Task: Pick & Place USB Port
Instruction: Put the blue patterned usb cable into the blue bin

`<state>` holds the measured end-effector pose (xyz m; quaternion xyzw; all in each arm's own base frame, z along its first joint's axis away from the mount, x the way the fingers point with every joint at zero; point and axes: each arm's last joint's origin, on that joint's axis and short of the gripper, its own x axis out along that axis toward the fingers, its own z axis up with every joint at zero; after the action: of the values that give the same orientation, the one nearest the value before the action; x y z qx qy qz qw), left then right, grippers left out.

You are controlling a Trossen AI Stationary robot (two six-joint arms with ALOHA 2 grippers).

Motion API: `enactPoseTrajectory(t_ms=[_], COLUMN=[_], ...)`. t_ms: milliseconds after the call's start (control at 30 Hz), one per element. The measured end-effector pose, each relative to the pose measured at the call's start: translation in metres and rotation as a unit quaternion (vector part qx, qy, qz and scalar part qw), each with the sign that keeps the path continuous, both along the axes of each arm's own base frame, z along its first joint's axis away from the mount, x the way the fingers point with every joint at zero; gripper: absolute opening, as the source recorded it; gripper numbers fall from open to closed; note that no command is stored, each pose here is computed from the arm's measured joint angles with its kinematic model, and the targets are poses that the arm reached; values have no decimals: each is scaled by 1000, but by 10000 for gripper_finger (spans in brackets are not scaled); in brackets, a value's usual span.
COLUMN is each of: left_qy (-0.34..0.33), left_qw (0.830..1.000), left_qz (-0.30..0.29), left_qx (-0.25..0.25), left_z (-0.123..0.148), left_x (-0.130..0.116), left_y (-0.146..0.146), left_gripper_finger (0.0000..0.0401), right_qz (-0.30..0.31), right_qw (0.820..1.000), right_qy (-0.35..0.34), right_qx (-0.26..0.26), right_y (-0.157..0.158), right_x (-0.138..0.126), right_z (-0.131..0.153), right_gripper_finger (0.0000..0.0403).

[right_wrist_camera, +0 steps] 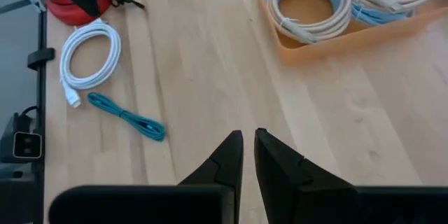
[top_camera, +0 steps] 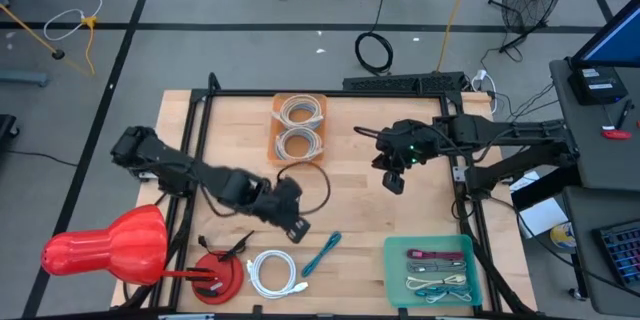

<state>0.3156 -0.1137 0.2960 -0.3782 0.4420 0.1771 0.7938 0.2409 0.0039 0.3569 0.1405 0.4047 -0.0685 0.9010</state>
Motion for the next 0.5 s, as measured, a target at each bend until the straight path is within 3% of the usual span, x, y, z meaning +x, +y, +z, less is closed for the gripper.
enactPoseTrajectory(t_ms=[100, 267, 500], left_qy=[25, -1, 19], left_qw=[1000, 998, 990], left_qz=[-2, -67, -138], left_qx=[3, 16, 28], left_z=[-19, -46, -69], left_x=[-10, -21, -32], left_y=[-16, -42, -48], left_gripper_finger=[1, 1, 2], right_qz=[7, 15, 29], right_qw=[1000, 1000, 1000], right_qy=[0, 1, 3], right_qx=[0, 1, 3], right_y=[4, 9, 17], right_x=[0, 0, -1], right_z=[0, 0, 0], right_gripper_finger=[29, 29, 29])
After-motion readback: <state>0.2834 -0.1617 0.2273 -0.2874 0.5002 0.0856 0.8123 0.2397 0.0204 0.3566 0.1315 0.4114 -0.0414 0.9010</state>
